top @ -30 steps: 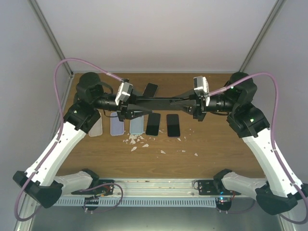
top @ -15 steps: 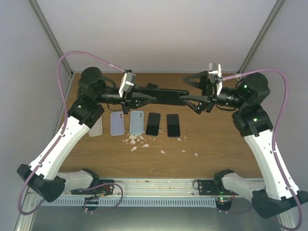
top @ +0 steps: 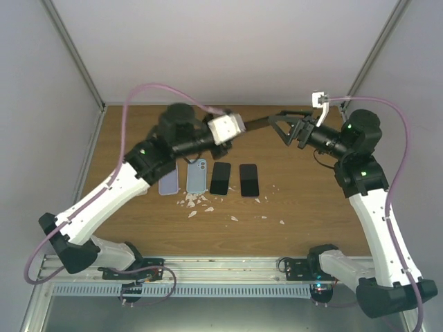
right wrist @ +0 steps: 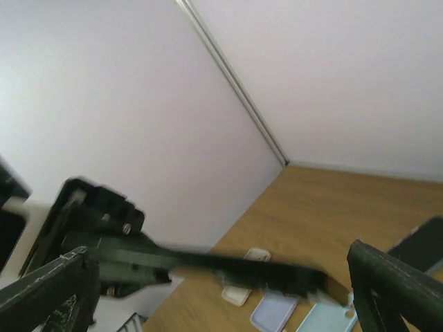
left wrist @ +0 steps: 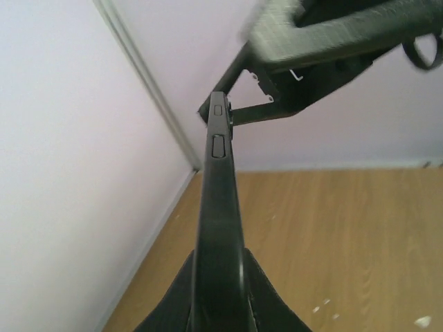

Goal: Take the phone out of the phone case
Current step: Place the phone at the center of the board.

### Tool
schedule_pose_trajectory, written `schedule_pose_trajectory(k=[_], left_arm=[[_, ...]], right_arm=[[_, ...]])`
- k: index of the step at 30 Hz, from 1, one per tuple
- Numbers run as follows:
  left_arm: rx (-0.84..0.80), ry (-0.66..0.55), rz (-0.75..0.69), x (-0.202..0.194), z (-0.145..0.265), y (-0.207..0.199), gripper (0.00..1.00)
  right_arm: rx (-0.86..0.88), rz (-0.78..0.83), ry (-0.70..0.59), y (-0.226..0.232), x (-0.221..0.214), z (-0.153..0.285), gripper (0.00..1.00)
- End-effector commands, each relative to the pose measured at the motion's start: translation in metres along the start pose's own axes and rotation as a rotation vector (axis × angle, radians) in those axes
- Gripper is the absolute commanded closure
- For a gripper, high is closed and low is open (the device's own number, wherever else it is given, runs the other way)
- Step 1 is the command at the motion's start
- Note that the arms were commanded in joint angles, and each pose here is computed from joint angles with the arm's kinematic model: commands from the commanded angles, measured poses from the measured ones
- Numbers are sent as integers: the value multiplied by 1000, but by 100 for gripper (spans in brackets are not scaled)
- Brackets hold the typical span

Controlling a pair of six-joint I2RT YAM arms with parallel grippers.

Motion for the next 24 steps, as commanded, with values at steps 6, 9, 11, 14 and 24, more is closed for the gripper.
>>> schedule_pose_trajectory(k=[6, 9, 11, 14, 24], left_arm=[[448, 98, -626, -12, -35, -27, 100], [476, 115, -730, -23, -44, -38, 100], [515, 118, -792, -28, -48, -39, 100], [564, 117, -828, -28, -50, -36, 100], [660, 118, -940, -23, -48, -29, 100]], right_arm=[[-24, -355, 74, -19, -46, 0, 7], [-16, -411, 90, -19, -53, 0, 11], [-29, -452, 106, -22, -60, 1, 11], [-75, -490, 124, -29, -67, 4, 10], [-98, -644, 134, -46, -87, 12, 0]])
Point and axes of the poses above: each gripper's point midway between its finger pads, its own z axis back along the fingers, its own y axis along the line the jaws close on, x = y × z, the point moved 5 cm from there along z, back along the fingers, and after that the axes turned 14 degrees about z, right-handed, at the moved point
